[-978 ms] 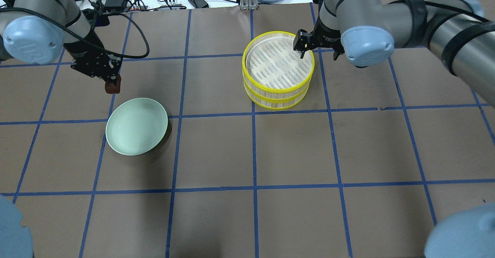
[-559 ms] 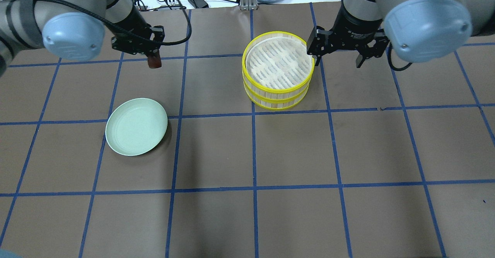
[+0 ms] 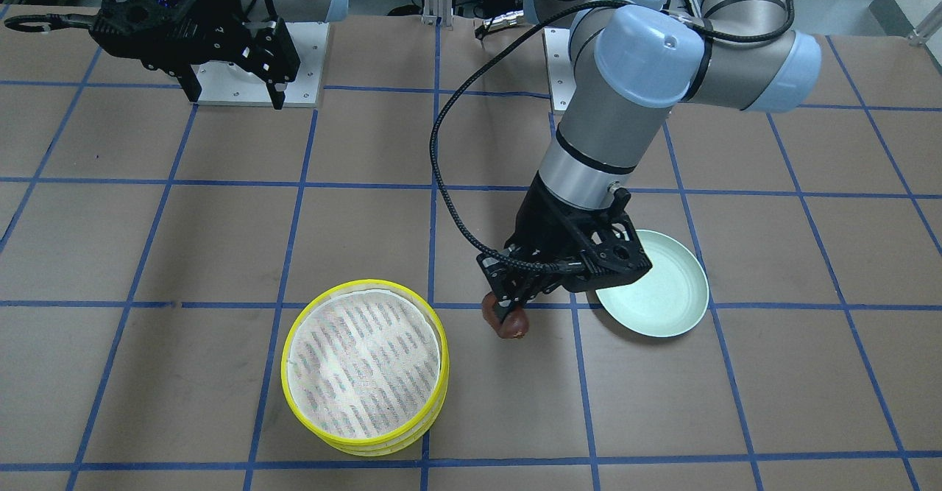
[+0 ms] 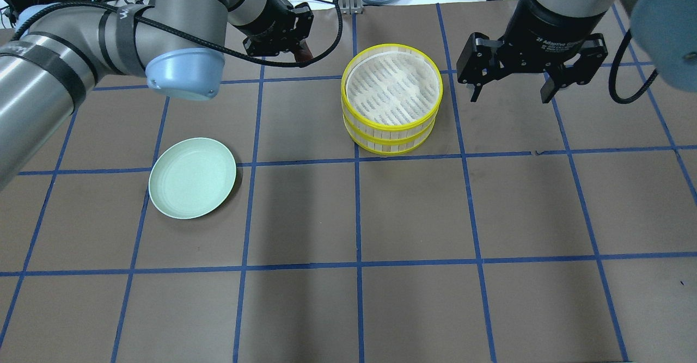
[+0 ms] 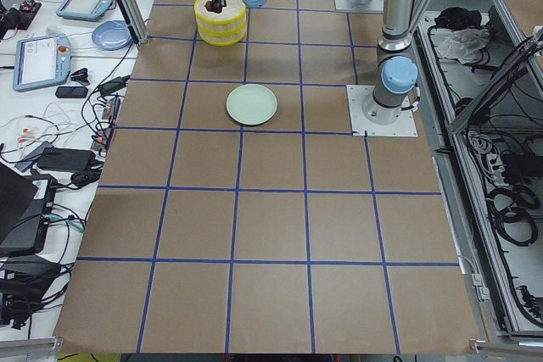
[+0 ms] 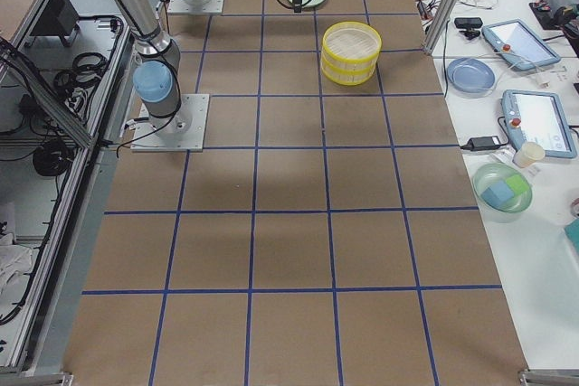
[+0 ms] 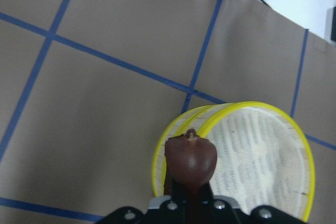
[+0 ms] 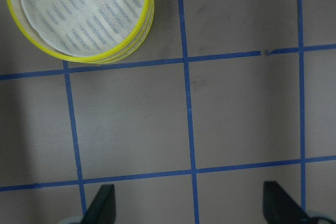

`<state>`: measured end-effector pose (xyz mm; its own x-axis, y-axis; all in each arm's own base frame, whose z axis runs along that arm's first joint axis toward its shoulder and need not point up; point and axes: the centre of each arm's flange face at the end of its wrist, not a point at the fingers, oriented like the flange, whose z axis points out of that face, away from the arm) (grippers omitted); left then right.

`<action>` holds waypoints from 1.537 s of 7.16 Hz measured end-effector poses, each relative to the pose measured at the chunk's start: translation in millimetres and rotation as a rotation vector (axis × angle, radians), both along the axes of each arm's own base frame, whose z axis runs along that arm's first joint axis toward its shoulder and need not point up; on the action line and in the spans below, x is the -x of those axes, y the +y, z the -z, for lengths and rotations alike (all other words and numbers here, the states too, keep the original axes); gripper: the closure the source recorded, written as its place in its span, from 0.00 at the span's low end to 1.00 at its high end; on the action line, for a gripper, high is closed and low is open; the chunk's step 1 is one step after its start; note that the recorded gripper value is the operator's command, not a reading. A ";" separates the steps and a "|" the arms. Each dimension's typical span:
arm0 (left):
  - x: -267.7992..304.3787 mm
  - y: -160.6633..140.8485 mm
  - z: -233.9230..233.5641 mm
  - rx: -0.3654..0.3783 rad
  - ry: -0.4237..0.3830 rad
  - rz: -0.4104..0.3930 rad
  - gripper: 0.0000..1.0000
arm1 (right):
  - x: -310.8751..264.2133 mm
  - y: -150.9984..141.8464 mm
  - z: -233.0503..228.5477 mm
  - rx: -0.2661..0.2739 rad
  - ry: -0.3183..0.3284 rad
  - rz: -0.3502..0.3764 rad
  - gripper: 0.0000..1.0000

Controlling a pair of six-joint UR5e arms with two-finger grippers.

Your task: Stack buns with steamer

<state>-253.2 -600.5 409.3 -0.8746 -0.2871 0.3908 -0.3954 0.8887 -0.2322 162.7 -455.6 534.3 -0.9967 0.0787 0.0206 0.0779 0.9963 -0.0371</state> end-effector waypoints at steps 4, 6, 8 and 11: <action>54.7 -12.6 59.7 0.002 0.080 -0.017 0.70 | 0.7 -8.7 3.3 -0.008 0.015 -0.012 0.00; 75.6 -9.9 87.0 -0.041 0.077 -0.031 0.38 | 0.6 -9.2 3.3 -0.007 0.014 -0.011 0.00; 82.5 -10.0 101.4 -0.073 0.083 -0.060 0.00 | 0.5 -9.2 3.4 -0.008 0.013 -0.011 0.00; 83.9 -10.1 102.4 -0.080 0.084 -0.059 0.00 | 0.6 -8.9 4.2 -0.011 0.013 -0.011 0.00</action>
